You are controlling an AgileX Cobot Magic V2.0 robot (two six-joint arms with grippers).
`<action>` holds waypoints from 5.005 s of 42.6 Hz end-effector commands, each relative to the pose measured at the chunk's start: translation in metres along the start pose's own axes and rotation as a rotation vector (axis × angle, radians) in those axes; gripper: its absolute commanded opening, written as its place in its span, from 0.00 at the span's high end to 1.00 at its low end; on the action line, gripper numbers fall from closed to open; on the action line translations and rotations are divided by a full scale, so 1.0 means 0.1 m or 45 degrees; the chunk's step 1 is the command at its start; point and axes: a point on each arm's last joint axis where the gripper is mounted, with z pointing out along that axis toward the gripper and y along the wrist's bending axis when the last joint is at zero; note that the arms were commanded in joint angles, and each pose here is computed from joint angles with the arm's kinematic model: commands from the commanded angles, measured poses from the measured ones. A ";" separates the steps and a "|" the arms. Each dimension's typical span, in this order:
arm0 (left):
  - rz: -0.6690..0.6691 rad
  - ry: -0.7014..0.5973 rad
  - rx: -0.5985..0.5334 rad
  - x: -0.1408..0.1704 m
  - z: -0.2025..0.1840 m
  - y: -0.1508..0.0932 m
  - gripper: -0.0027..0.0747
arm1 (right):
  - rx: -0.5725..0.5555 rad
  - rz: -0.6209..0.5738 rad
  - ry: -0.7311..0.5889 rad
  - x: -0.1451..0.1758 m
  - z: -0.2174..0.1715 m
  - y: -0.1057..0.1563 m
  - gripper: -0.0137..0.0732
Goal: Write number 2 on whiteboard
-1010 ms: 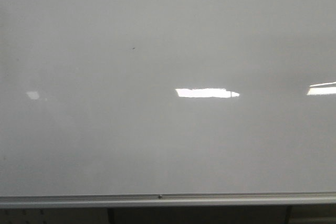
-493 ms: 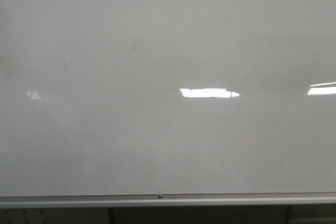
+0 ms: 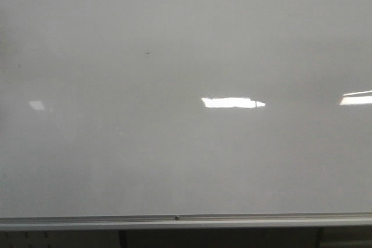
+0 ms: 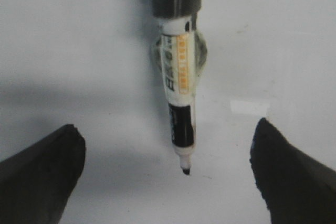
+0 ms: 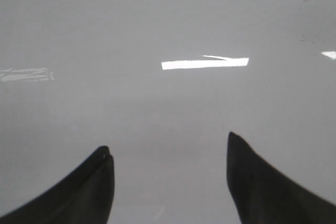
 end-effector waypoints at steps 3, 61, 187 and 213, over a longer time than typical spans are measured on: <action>-0.036 -0.101 0.013 -0.25 0.09 -0.02 0.17 | 0.010 -0.012 -0.123 -0.18 -0.01 0.00 0.28; 0.573 0.424 0.492 0.14 -0.21 -0.92 0.99 | -0.003 -0.013 0.002 -0.23 0.00 0.03 0.28; 1.118 0.699 1.212 0.62 -0.84 -1.80 0.44 | -1.623 0.350 1.465 0.35 1.93 2.00 0.98; 1.118 0.699 1.212 0.62 -0.84 -1.80 0.22 | -1.012 -0.038 1.119 -0.11 2.05 1.23 0.97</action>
